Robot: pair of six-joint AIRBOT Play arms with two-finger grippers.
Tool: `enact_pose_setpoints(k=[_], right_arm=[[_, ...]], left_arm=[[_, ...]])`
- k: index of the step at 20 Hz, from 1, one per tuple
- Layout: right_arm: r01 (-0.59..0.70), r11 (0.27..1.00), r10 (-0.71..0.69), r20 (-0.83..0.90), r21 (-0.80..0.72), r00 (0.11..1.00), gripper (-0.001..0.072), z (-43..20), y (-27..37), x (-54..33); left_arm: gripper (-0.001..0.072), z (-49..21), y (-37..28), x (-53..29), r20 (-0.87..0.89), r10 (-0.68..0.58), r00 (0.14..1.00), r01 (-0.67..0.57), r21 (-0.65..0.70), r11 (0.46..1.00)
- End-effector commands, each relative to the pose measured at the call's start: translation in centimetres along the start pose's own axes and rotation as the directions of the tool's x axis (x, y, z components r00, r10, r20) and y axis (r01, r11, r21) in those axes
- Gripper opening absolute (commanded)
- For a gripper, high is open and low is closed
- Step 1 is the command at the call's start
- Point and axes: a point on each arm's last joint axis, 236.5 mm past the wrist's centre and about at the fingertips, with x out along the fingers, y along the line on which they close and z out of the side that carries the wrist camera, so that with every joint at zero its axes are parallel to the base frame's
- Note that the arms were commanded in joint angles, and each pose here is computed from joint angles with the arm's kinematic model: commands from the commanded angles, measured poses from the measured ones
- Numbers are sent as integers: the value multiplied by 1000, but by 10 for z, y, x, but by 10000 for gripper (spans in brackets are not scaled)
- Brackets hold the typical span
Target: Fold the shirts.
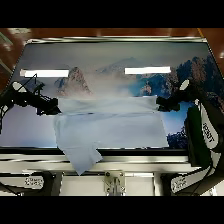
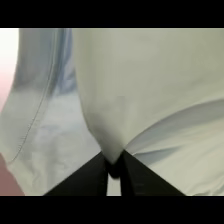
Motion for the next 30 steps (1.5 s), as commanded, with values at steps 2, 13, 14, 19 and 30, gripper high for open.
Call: enact_pose_setpoints(k=[2,13,14,19,30], right_arm=[[-11,995,12,10,-96,1000,521,-4,7,-20],[17,996,-17,1,88,1000,521,-68,-98,-139],[7,995,-8,6,100,1000,521,-67,-100,-140],[4,995,-10,61,97,998,520,-54,-100,-140],[-2,993,1,11,118,1000,520,-48,-109,-110]], left_arm=[[418,-11,2,-9,-50,-15,999,14,-12,1000],[422,-187,30,-17,-147,-156,977,130,-172,977],[422,-200,28,-6,-141,-177,974,150,-187,971],[422,-224,30,30,-144,-210,967,164,-278,946],[501,-234,21,68,-241,-188,952,122,-264,957]])
